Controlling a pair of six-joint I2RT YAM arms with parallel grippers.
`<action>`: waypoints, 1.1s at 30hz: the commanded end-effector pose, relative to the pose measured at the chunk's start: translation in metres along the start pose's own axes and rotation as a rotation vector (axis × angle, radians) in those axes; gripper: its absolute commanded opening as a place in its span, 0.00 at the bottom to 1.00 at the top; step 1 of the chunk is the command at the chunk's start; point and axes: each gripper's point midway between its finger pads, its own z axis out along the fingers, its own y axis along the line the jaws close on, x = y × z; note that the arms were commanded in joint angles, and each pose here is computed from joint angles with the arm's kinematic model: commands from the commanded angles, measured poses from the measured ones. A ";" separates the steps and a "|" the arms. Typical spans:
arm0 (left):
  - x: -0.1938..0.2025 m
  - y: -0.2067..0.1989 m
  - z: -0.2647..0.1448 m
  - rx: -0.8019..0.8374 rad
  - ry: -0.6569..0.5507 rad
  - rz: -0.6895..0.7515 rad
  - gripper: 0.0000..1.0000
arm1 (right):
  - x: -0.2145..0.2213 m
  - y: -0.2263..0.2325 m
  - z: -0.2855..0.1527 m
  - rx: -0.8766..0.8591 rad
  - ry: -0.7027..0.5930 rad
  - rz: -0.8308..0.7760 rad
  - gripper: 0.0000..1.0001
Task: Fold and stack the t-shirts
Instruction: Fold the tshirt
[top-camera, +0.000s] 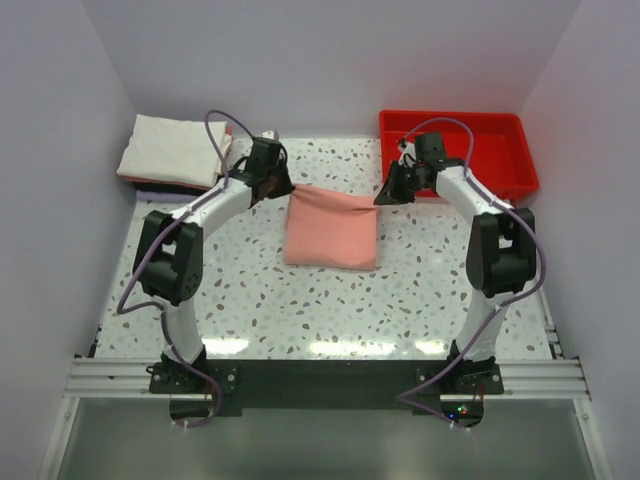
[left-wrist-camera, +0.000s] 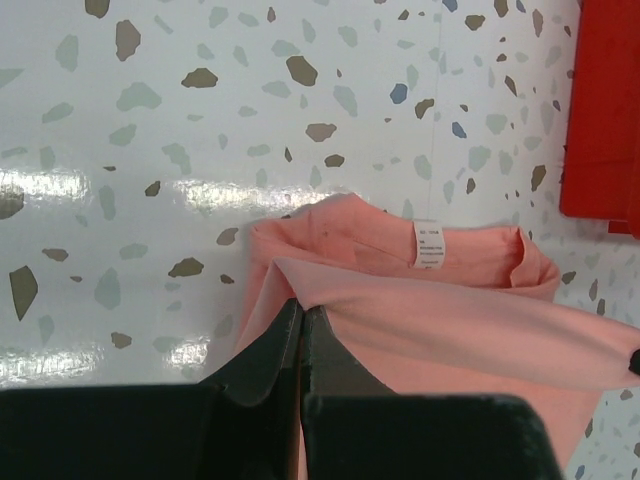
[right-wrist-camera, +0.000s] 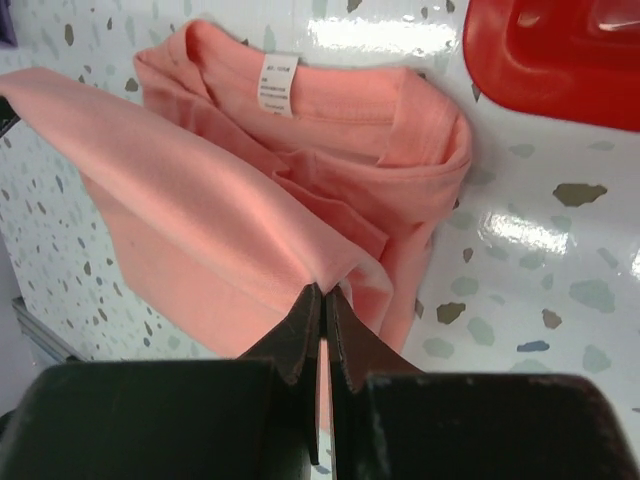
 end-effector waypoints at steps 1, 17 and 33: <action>-0.028 -0.008 0.008 0.039 -0.061 0.012 0.00 | -0.038 -0.002 0.000 0.030 -0.106 -0.022 0.00; -0.029 -0.009 0.011 0.096 -0.024 -0.002 0.80 | -0.044 0.020 -0.003 -0.071 -0.087 -0.048 0.56; -0.007 -0.052 -0.010 0.273 -0.003 -0.012 1.00 | -0.008 0.057 -0.006 -0.136 -0.092 -0.113 0.99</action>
